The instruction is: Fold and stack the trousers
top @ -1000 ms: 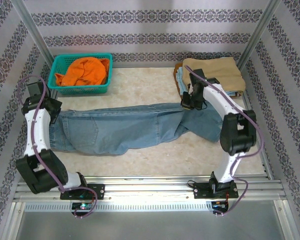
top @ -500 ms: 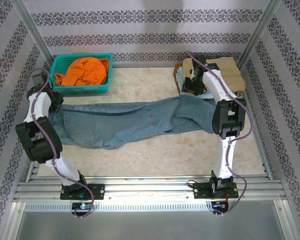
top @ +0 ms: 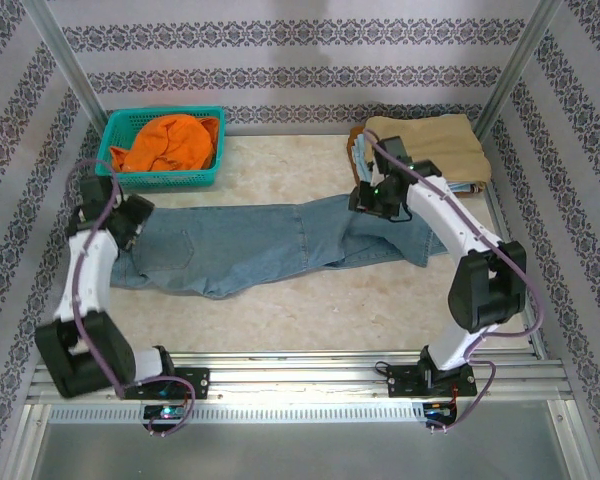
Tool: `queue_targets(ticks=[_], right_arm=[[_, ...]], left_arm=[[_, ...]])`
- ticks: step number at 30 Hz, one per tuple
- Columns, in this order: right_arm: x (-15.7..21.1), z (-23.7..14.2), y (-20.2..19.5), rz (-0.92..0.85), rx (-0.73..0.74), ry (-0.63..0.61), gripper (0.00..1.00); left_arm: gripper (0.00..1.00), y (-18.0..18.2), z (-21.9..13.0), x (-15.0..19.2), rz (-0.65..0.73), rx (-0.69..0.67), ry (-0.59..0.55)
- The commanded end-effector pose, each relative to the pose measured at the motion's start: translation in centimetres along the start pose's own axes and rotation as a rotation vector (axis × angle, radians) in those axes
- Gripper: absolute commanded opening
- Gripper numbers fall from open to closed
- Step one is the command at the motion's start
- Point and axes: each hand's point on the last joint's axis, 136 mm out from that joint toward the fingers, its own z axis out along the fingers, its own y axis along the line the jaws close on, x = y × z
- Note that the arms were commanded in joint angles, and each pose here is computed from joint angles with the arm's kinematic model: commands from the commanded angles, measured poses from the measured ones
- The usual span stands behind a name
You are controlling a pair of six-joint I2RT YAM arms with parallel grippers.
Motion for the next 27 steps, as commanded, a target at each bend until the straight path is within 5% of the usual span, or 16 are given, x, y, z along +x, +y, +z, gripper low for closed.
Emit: queue_targets(ticks=[1, 8, 18, 27], right_arm=[[1.2, 2.2, -0.2, 0.032, -0.007, 0.021, 0.45], [5.2, 7.7, -1.5, 0.090, 0.003, 0.156, 0.45], [9.9, 11.8, -6.0, 0.244, 0.069, 0.290, 0.44], [14.8, 10.5, -6.2, 0.267, 0.018, 0.355, 0.43]], left_arm=[[0.78, 2.3, 1.0, 4.9, 0.010, -0.014, 0.093], [0.78, 6.3, 3.7, 9.1, -0.006, -0.077, 0.096], [0.76, 10.6, 4.8, 6.8, -0.107, -0.193, 0.026], [0.74, 10.9, 5.3, 4.2, -0.214, -0.164, 0.068]])
